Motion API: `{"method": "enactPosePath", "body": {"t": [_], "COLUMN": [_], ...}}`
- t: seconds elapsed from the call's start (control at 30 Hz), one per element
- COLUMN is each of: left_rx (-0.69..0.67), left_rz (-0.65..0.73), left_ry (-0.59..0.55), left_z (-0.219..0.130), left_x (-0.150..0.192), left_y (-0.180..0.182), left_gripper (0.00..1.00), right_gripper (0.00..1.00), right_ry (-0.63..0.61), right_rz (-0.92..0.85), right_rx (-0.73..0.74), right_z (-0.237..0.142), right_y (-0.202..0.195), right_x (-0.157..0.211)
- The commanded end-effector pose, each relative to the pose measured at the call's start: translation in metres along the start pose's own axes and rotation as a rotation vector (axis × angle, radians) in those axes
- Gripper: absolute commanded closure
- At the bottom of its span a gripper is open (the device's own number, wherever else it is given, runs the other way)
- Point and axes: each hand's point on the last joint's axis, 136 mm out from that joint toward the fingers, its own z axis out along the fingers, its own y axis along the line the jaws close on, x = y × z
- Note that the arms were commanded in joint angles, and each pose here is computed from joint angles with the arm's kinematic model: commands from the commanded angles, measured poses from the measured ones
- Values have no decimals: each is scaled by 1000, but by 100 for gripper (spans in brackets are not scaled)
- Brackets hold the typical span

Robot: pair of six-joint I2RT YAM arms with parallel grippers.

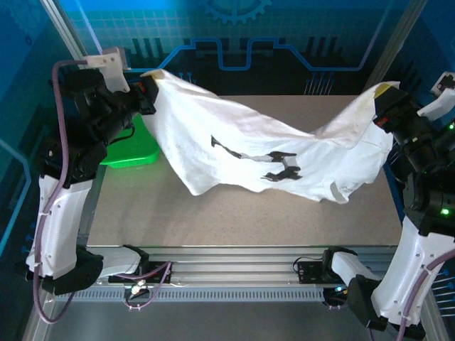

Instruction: Fold and stack the t-shirts

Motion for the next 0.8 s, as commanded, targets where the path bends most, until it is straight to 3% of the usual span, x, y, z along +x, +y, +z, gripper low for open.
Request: {"method": "enactPosePath", "body": {"t": [0.0, 0.2, 0.43, 0.57, 0.77], "left_rx": [27, 55, 126, 207, 312], "left_rz": [17, -85, -121, -134, -162], "left_ry": [-51, -2, 49, -3, -169], "left_z": [18, 75, 165, 205, 214], "left_x": [-21, -15, -9, -32, -82], "left_y": [3, 28, 39, 37, 47], "left_gripper": [100, 100, 100, 100, 100], "right_gripper": [100, 100, 100, 100, 100], "right_ry": [34, 121, 178, 171, 41], "right_rz": [-5, 17, 11, 2, 30], "right_rx": [1, -12, -17, -79, -182], "right_z": [25, 86, 180, 232, 267], "right_y": [-9, -29, -64, -64, -60], "right_x": [-6, -6, -1, -15, -50]}}
